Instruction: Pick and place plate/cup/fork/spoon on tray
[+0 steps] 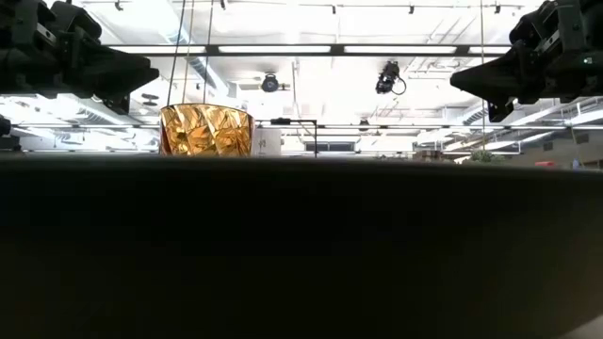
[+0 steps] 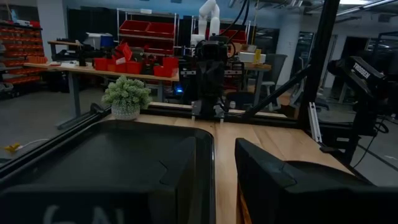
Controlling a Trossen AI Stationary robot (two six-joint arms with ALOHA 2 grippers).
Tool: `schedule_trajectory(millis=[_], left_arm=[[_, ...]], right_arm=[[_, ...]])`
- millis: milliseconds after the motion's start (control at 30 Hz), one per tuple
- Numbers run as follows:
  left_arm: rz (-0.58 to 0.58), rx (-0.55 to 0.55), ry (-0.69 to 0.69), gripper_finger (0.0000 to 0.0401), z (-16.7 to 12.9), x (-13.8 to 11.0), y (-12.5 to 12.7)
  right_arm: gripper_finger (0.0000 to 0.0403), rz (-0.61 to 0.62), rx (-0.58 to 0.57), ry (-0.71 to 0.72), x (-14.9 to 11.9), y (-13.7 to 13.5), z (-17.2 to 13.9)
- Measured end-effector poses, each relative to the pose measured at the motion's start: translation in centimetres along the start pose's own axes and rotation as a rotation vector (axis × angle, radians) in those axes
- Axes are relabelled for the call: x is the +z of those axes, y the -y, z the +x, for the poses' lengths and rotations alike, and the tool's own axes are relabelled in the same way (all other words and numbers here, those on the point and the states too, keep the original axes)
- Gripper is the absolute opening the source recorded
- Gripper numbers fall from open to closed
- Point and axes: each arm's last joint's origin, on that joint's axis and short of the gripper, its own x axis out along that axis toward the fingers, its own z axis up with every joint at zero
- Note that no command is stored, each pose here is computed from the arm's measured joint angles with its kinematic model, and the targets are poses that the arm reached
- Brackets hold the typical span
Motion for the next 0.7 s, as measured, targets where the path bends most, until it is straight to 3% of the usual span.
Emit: schedule_trajectory(millis=[133, 267, 333, 700], left_arm=[[-0.014, -0.002, 0.021, 0.0121, 0.00, 0.20, 0.02], [-0.286, -0.017, 0.030, 0.0121, 0.00, 0.31, 0.06], [-0.363, -0.002, 0.033, 0.0121, 0.00, 0.32, 0.01], [-0.388, 0.025, 0.090, 0.0121, -0.03, 0.77, -0.07]], right_arm=[[0.0034, 0.000, 0.000, 0.000, 0.00, 0.00, 0.00], [0.0034, 0.000, 0.000, 0.000, 0.00, 0.00, 0.00], [0.0034, 0.000, 0.000, 0.000, 0.01, 0.00, 0.00], [0.0034, 0.000, 0.000, 0.000, 0.00, 0.00, 0.00]])
